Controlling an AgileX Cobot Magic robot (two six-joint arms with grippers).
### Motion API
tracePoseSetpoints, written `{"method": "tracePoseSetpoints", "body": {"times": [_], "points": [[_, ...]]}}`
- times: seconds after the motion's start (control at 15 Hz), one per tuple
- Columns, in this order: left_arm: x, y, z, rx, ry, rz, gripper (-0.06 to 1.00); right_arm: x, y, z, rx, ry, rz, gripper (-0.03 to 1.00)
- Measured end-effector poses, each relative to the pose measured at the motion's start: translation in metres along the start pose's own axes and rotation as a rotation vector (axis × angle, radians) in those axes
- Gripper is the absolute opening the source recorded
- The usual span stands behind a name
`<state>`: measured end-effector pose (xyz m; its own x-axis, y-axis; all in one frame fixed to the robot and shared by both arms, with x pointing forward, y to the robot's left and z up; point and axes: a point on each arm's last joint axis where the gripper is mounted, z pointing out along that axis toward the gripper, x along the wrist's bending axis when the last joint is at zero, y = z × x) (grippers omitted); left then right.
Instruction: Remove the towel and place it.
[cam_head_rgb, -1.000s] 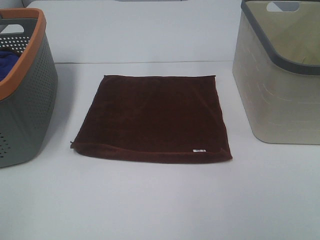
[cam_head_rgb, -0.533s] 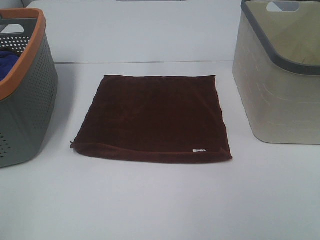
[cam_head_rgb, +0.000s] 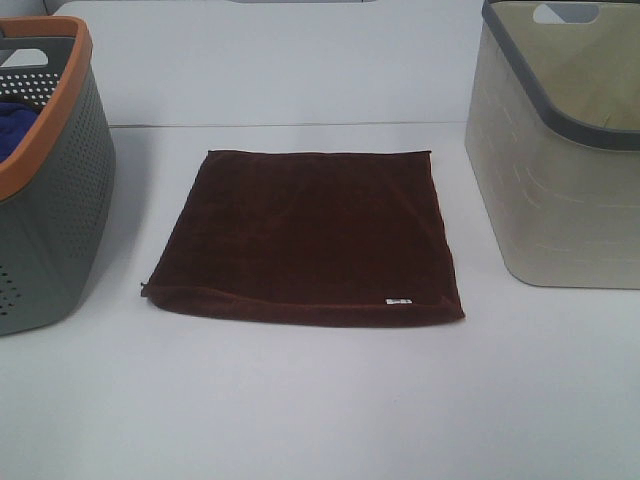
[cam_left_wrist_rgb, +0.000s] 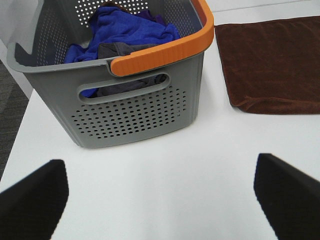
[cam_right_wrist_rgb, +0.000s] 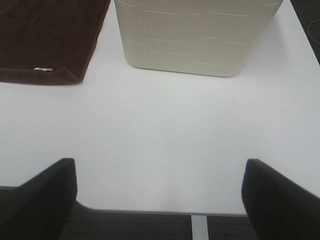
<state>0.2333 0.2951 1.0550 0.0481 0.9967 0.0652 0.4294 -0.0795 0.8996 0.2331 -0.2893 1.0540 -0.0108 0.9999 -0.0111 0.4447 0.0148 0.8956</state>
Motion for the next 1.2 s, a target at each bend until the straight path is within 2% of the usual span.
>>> {"method": "tracePoseSetpoints", "body": {"times": [1.2], "points": [[-0.0002,0.0,0.0,0.0,-0.002,-0.001,0.96,-0.0006,-0.0001,0.0,0.001,-0.006,0.007,0.79]]}}
